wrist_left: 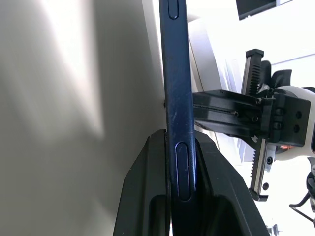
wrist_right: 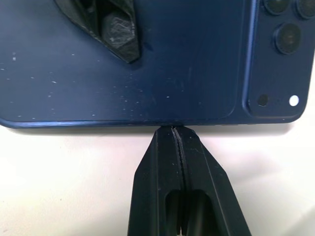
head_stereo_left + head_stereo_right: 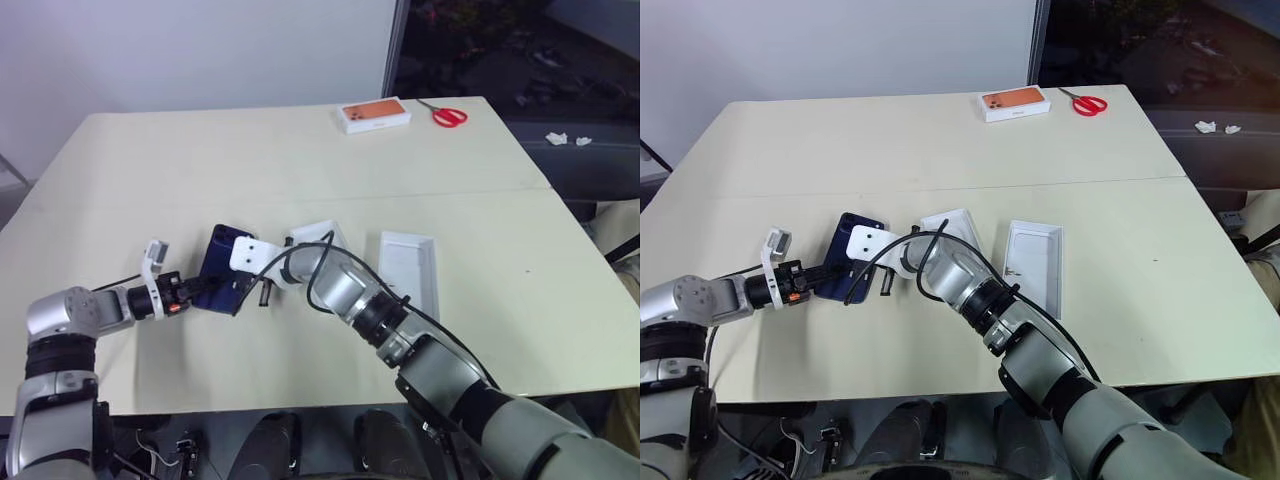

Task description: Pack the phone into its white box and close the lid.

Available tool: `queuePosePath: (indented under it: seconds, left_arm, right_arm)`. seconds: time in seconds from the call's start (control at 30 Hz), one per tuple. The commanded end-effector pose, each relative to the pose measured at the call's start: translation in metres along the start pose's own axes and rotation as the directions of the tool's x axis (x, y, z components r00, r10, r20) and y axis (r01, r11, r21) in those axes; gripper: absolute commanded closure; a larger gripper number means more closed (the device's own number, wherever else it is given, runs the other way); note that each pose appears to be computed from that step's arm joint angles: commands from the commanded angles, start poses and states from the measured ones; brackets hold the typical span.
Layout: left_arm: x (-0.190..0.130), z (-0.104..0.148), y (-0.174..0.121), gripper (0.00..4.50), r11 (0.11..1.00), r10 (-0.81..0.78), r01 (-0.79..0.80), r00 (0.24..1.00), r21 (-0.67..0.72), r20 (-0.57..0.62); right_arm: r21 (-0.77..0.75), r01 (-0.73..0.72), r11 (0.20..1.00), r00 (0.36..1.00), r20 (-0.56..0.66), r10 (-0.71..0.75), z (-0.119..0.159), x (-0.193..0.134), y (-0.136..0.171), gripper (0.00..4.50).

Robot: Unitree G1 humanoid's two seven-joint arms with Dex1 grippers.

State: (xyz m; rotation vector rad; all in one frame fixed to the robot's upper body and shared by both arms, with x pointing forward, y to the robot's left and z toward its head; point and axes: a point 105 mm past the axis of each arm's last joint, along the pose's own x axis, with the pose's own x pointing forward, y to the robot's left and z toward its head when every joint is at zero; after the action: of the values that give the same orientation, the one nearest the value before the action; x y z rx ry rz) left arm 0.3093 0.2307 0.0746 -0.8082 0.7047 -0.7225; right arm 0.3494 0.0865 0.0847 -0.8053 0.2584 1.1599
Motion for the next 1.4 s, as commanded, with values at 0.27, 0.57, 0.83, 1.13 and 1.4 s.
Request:
queuePosePath:
  seconds: [0.27,0.57,0.83,1.13,1.4]
  left_arm:
    - [-0.010,-0.006,0.007,4.48,0.992,-0.015,0.024,0.998,-0.127,0.067]
    - [-0.024,0.008,-0.015,4.48,0.946,-0.173,0.237,0.946,-0.221,0.272]
    - [-0.032,0.019,-0.034,4.50,0.921,-0.258,0.347,0.884,-0.178,0.389]
    - [-0.027,0.019,-0.046,4.50,0.925,-0.276,0.352,0.883,-0.145,0.380]
    - [-0.021,0.019,-0.049,4.50,0.931,-0.274,0.341,0.890,-0.132,0.364]
  right_arm:
    - [0.101,-0.035,0.994,0.981,0.191,0.015,0.021,-0.022,-0.007,4.50]
    - [0.226,-0.133,0.965,0.921,0.388,0.036,0.038,-0.074,-0.017,4.50]
    - [0.144,-0.223,0.964,0.926,0.341,0.164,0.007,-0.118,-0.007,1.24]
    - [-0.054,-0.325,0.944,0.939,0.101,0.329,-0.057,-0.147,0.011,1.24]
    - [-0.111,-0.298,0.948,0.952,0.035,0.304,-0.073,-0.139,0.002,1.24]
